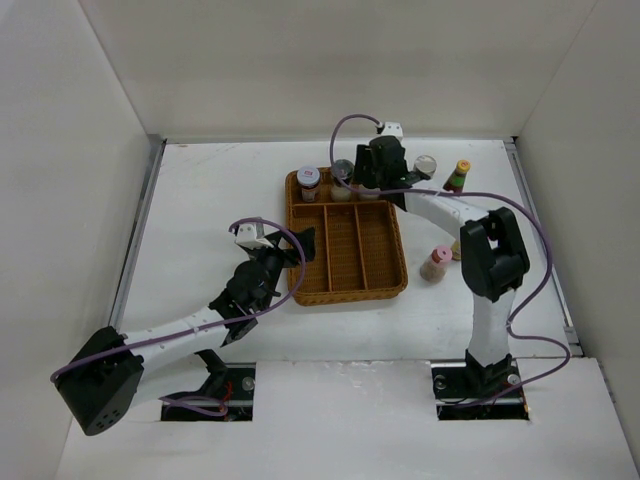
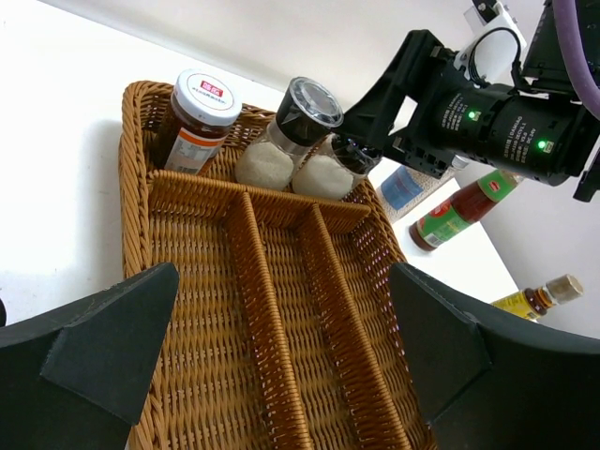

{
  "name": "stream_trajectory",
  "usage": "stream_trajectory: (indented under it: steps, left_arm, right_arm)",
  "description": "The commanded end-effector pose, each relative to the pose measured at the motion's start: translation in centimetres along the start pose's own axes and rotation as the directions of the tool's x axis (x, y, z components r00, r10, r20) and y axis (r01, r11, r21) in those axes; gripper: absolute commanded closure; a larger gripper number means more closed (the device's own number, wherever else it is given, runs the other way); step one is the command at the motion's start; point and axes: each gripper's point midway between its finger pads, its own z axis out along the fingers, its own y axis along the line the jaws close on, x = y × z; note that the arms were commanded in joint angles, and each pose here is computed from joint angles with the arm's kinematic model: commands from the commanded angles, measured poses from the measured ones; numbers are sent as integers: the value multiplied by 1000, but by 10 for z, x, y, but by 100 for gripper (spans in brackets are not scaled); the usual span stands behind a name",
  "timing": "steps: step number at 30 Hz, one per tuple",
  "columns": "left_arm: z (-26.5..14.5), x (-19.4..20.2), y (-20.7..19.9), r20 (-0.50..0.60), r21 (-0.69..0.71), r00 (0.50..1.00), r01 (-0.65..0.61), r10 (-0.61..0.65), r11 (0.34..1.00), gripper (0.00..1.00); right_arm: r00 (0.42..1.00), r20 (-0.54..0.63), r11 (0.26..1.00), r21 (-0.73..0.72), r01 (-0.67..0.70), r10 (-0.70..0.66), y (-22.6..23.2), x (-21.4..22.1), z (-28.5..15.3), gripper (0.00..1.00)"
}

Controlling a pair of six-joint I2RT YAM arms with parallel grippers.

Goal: Organize the condiment bottles

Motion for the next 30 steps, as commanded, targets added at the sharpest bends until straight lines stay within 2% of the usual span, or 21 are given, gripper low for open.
stream_trajectory:
  steps: [1, 7, 12, 14, 15, 16, 18, 19, 20, 22, 25, 26, 30]
  left_arm:
    - [3, -15, -9, 48, 26, 998, 38, -39, 999, 1]
    - [3, -24, -12, 68, 30, 997, 40, -42, 999, 2]
    - [12, -29, -24, 48, 20, 999, 21, -21, 1000, 5]
    - [13, -37, -26, 45, -6, 999, 13, -13, 1000, 10]
    - [13, -42, -25, 46, -23, 999, 6, -5, 1000, 16]
    - [13, -49, -23, 47, -47, 999, -2, 5, 999, 26]
    - [9, -62, -11, 47, -116, 998, -24, 30, 993, 46]
    - [6, -69, -1, 43, -165, 998, -40, 48, 985, 53]
    - [1, -78, 9, 42, -207, 997, -51, 61, 977, 57]
    - [-9, -96, 30, 32, -294, 995, -81, 94, 952, 54]
    - [-19, -109, 61, -41, -418, 990, -141, 137, 897, 33]
    - [-20, -107, 72, -75, -456, 985, -170, 153, 874, 30]
    - [-11, -86, 100, -204, -525, 963, -259, 176, 811, 27]
  right_arm:
    - [995, 88, 998, -51, -44, 48, 13, -31, -13, 22]
    - [975, 204, 995, -61, -75, 86, 2, -76, -74, 10]
    - [936, 322, 990, -67, -125, 140, -25, -94, -143, 10]
    - [921, 354, 987, -87, -139, 161, -34, -84, -167, 13]
    - [913, 368, 983, -106, -147, 176, -36, -76, -179, 20]
    - [903, 380, 977, -138, -161, 202, -35, -67, -192, 33]
    - [879, 383, 952, -223, -211, 285, -29, -45, -217, 67]
    - [871, 374, 936, -269, -227, 319, -24, -33, -229, 77]
    - [864, 367, 922, -308, -237, 345, -20, -22, -239, 80]
    - [862, 344, 900, -362, -243, 371, -15, -1, -253, 79]
    - [877, 315, 890, -395, -226, 363, -10, 28, -259, 56]
    - [880, 310, 890, -398, -223, 360, -11, 35, -257, 50]
    - [867, 313, 872, -429, -235, 388, -13, 48, -257, 37]
